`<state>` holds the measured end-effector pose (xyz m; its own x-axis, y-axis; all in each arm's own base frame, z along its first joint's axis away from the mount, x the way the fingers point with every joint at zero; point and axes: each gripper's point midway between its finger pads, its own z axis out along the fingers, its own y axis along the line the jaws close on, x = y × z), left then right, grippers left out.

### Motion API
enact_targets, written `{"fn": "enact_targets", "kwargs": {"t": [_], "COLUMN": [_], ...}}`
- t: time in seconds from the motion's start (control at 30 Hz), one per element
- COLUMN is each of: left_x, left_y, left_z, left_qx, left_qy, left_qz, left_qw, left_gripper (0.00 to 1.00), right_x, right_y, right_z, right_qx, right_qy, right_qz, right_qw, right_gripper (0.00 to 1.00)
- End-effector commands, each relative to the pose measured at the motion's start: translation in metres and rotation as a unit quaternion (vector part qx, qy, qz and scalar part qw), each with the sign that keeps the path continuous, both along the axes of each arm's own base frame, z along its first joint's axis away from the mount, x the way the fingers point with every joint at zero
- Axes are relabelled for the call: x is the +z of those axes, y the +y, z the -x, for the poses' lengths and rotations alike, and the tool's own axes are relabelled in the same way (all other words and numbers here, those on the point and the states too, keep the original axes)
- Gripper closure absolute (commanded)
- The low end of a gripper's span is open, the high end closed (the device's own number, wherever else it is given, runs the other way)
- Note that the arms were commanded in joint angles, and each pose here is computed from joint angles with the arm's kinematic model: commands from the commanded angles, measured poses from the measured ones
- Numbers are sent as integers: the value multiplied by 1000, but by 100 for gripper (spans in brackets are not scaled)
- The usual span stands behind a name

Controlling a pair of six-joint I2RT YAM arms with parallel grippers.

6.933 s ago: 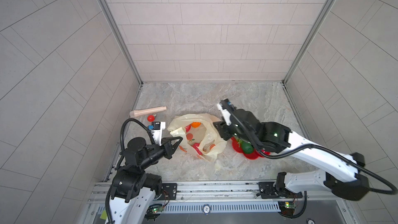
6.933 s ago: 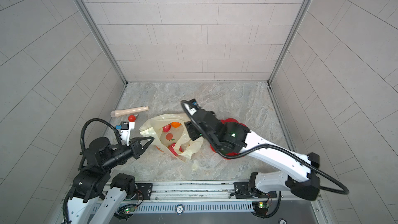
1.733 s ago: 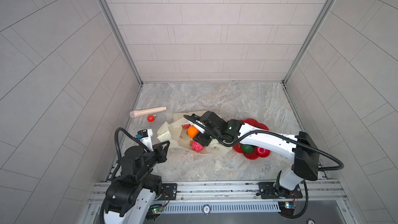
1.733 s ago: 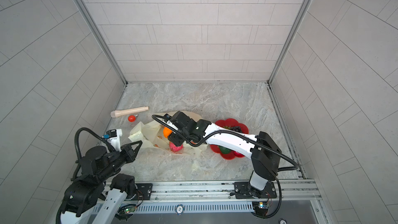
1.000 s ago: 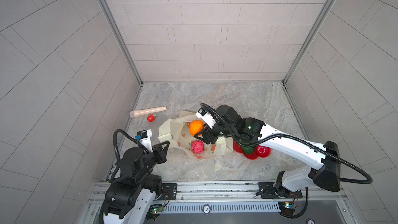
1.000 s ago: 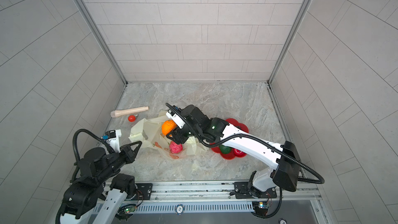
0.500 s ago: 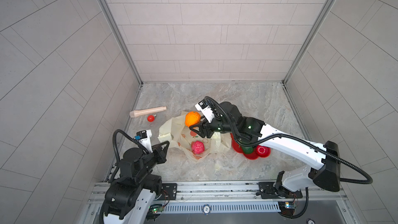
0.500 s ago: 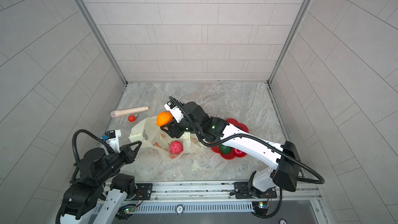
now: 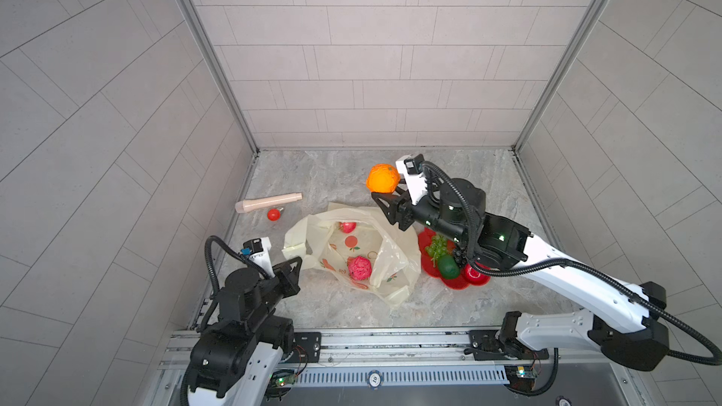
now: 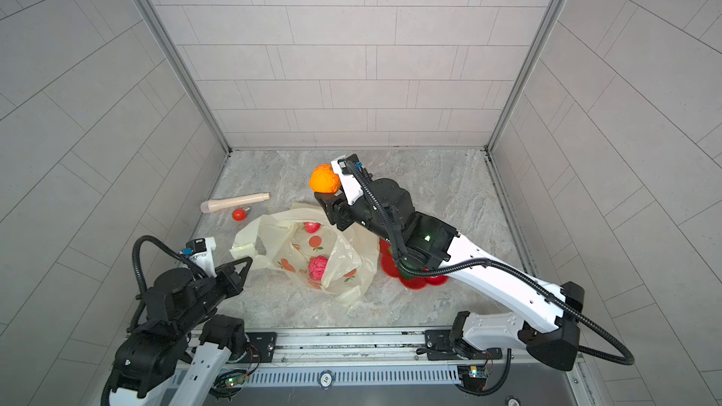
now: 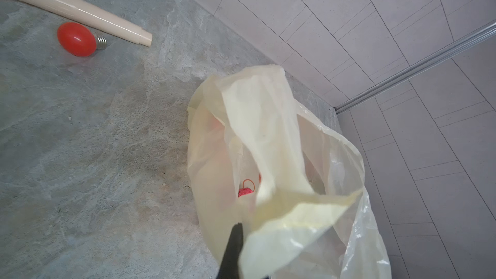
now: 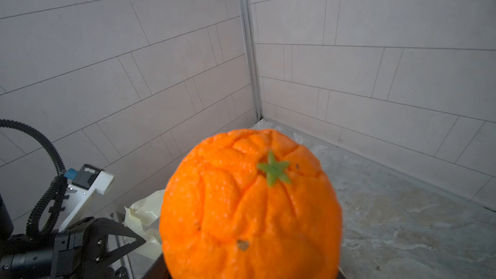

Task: Take fruits out of the plastic bag
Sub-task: Place the fake fruit on the plate.

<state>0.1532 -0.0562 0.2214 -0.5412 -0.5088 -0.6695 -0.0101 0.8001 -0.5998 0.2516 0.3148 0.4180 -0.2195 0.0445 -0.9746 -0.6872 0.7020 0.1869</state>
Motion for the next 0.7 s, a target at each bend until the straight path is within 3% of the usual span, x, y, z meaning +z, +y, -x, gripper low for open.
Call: {"fn": "enact_targets", "kwargs": {"t": [0.0,0.23,0.67], "left_x": [4,5,4], "left_y": [7,0,-14], "left_z": [1,-2,-12], "left_qx": [20,4,-35], "left_qy": [-3,-6,11], "left_qz": [-1,7,4], "left_qw": [1000,1000,999], "left_gripper": [100,100,100], "right_x": [-8,-53,-124], "right_y": [-20,-80,-189], "right_z": [-7,-11,10], "right_qx": [-49,-136,-249], "right_qy": [-9,53,165], "right_qz": [33,99,156], "right_qw": [998,984,942], "right_gripper": [54,54,53]}}
